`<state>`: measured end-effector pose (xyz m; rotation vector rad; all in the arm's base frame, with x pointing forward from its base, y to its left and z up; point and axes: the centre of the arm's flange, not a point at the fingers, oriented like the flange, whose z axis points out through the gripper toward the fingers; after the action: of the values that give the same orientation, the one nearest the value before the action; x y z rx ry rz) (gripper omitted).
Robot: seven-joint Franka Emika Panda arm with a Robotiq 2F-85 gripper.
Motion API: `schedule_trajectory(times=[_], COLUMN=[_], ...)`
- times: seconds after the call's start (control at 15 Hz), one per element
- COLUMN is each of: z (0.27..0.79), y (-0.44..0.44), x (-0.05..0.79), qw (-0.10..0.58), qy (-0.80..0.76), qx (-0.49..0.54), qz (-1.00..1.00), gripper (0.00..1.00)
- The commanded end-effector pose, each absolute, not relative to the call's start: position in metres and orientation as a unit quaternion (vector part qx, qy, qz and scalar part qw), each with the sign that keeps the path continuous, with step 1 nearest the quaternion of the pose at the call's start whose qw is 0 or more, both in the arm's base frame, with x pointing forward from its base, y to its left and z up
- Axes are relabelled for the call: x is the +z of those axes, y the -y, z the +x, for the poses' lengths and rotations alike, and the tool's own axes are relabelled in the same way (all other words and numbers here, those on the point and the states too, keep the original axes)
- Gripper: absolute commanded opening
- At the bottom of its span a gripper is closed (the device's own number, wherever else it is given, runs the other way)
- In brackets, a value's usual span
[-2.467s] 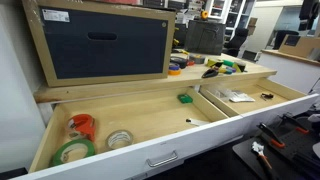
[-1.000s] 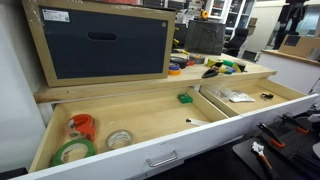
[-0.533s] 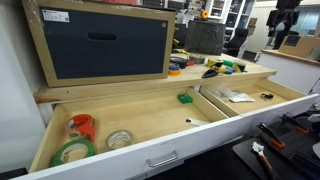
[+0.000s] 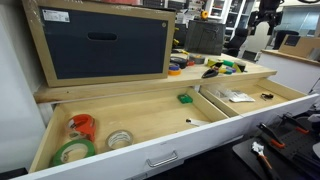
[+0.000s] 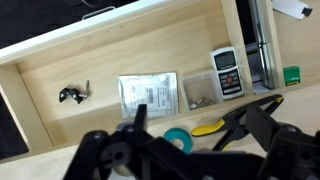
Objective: Pick up the yellow and black object and put it in the right open top drawer
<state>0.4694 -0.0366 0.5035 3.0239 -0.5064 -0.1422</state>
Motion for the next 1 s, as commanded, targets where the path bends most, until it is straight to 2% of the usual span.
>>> schedule_trajectory(times=[0.0,0.53,0.93], z=[0.512,0.566,0.583], y=[0.028,0.013,0.005], x=[0.496,0.464,0.43], qw=[0.031,0.04,0.059], qy=[0.223,0.265,0.266], qx=[-0.042,-0.047,-0.046], qz=[0.974,0.962,0.961], gripper=[1.0,1.0,1.0])
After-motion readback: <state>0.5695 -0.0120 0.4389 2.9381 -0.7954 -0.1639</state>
